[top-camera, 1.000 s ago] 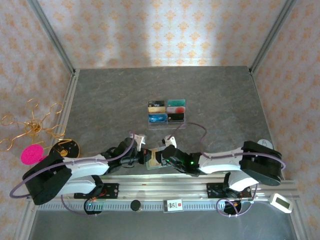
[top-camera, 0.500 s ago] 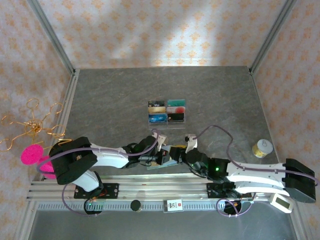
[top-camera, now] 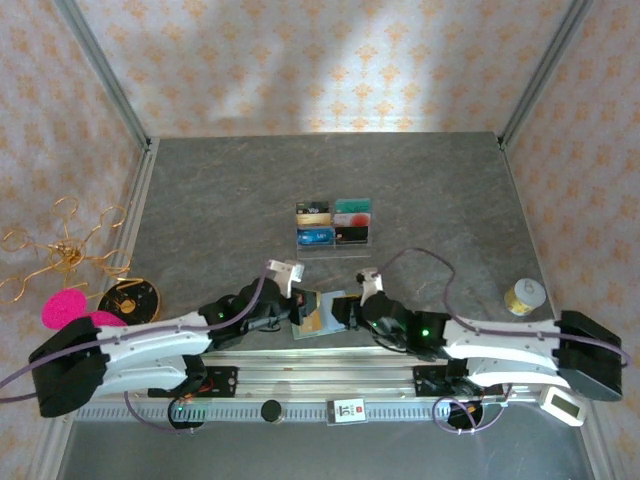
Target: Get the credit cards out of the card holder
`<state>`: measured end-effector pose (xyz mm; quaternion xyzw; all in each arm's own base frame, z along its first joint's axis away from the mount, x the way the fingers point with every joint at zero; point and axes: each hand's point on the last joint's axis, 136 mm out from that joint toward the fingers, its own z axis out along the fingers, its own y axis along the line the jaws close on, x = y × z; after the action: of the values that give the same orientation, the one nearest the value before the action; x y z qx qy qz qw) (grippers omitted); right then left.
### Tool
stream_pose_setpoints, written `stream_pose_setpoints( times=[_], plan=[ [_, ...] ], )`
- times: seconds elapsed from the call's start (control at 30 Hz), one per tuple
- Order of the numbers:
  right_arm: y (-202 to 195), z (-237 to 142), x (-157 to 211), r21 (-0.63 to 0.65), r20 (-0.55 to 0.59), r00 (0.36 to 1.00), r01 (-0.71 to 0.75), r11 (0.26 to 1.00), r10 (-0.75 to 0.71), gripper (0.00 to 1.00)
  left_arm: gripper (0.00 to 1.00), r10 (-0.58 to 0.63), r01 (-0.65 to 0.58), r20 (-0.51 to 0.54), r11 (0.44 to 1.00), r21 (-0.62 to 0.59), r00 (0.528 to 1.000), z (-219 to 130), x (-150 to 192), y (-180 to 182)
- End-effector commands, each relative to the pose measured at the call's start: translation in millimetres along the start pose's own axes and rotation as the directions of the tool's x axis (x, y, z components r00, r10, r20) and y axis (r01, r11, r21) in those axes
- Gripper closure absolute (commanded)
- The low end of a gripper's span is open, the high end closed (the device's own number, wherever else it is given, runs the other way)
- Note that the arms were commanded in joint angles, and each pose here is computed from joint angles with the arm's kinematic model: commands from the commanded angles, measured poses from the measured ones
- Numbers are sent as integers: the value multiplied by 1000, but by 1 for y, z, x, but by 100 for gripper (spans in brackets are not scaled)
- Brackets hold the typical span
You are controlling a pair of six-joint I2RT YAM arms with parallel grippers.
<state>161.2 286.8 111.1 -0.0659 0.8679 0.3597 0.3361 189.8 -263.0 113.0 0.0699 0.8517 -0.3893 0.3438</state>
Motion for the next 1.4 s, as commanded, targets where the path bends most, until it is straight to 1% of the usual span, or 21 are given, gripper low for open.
stream_pose_setpoints(
  times=[0.0,0.1,0.23,0.47,0.6,0.7,0.8,0.93,1.13,1.27,1.37],
  plan=[
    [26,20,11,-99,-135,991,-27,995,13,83,100,-46,48,25,993,-103,999,-12,12,37],
    [23,39,24,-100,-213,976,-62,993,39,83,100,-80,83,43,992,-94,996,-20,17,51],
    [15,55,31,-69,-257,964,-96,993,75,83,98,-134,137,45,989,-60,990,-20,22,63],
    [-9,67,32,43,-257,959,-116,992,123,83,99,-86,85,-24,996,-13,996,-4,25,51],
    [-17,70,31,89,-252,959,-109,990,128,82,100,-81,78,-56,996,-53,995,3,31,59],
    [-24,71,32,126,-248,960,-103,987,132,82,100,-83,73,-79,989,-127,993,4,39,75],
    [-31,72,36,160,-255,958,-94,983,133,82,100,-77,61,-96,985,-162,992,3,45,83],
    [-39,73,40,189,-258,956,-92,978,139,79,100,-65,43,-120,984,-172,991,3,49,85],
    [-34,81,47,156,-287,948,-95,983,137,80,100,-49,15,-181,983,-182,982,8,61,88],
    [-29,82,45,137,-286,949,-94,986,130,87,100,-53,15,-211,984,-178,976,12,70,90],
    [-34,80,42,158,-267,955,-92,983,132,96,100,-55,17,-213,984,-175,976,14,70,89]
  ],
)
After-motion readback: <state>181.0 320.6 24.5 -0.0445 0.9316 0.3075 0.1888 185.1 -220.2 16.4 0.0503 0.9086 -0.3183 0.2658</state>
